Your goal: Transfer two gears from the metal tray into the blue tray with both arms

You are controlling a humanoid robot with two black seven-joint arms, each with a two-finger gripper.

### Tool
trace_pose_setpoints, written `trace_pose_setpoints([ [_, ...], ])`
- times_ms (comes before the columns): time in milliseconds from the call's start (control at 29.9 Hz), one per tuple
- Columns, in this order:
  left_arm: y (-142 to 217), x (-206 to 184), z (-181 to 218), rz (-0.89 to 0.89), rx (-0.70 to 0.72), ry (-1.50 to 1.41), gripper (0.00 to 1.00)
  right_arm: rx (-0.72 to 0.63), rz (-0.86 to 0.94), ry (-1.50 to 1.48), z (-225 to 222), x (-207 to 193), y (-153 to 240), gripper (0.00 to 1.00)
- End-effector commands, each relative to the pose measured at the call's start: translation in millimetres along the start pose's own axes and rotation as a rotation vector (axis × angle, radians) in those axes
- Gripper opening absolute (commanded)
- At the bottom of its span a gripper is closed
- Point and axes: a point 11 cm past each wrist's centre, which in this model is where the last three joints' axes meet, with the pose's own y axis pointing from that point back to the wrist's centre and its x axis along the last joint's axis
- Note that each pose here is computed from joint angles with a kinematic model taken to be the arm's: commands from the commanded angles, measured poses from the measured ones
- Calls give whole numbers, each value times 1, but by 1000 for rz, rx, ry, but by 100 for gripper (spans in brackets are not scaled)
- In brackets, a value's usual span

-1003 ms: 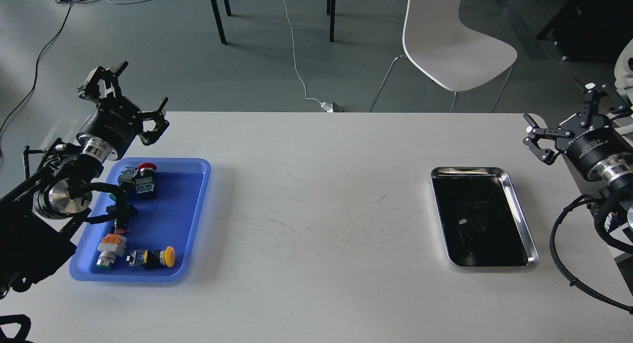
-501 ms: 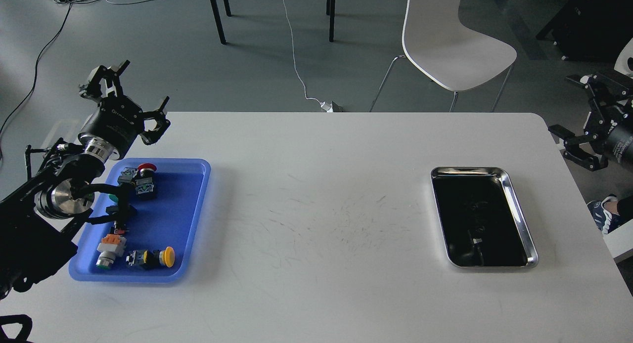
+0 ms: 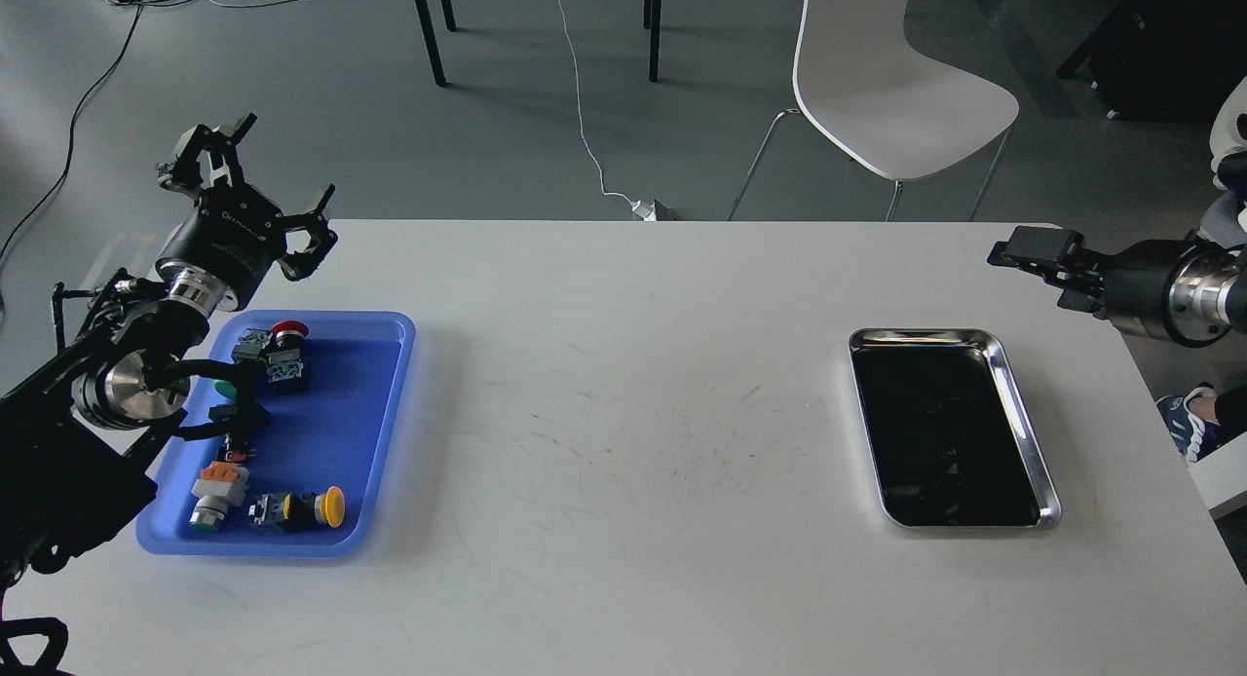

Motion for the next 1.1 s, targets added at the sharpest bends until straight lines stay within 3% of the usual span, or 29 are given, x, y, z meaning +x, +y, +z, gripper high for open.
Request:
trace_pose_setpoints([
  [0,1,2,1,5,-1,-3,99,-16,-68,104,-11,-18,-16,98],
  [301,2,5,8,11,-14,-7,99,-96,-178,236,2,-53,-44,97],
  [1070,4,7,10,19,-15,-15,99,-156,-224,287,13,-80,-87,88],
])
